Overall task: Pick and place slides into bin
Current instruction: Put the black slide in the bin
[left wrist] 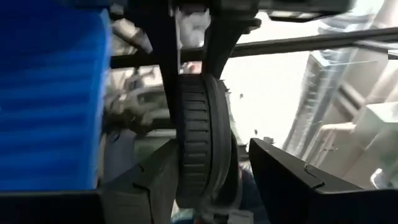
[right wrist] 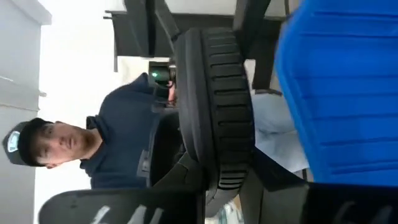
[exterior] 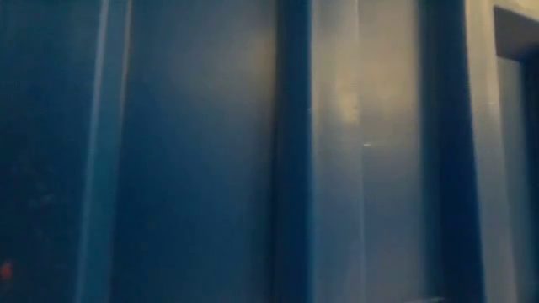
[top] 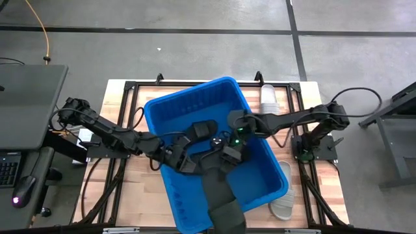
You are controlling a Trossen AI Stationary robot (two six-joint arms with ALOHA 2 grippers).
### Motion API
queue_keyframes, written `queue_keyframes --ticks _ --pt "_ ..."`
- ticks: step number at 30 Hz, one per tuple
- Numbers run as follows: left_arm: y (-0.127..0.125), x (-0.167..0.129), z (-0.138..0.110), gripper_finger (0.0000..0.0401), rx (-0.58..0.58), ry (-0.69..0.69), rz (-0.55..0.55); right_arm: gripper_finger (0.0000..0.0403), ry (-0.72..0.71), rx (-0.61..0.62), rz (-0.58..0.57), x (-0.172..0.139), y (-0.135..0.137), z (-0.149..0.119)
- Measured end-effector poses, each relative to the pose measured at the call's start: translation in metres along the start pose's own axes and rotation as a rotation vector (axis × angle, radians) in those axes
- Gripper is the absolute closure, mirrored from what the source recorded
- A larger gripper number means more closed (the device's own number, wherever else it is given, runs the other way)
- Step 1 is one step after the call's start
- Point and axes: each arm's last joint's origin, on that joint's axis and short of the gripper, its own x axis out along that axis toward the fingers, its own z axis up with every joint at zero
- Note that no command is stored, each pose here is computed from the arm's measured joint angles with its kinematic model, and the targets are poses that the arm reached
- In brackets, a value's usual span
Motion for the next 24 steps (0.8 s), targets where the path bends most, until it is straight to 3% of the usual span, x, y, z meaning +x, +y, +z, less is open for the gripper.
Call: queue_keyframes --ticks 18,21,24 --pt "0.008 0.0 -0.005 0.0223 -0.009 0.031 0.089 0.0377 -0.025 0.052 -0.016 -0.007 -0.009 0.009" --pt "0.008 0.0 -0.005 0.0267 -0.018 0.019 0.093 0.0377 -0.026 0.048 -0.014 -0.007 -0.008 0.01" --pt "0.009 0.0 -0.005 0.0352 0.005 0.017 0.096 0.0377 -0.03 0.033 -0.004 -0.007 -0.006 0.01"
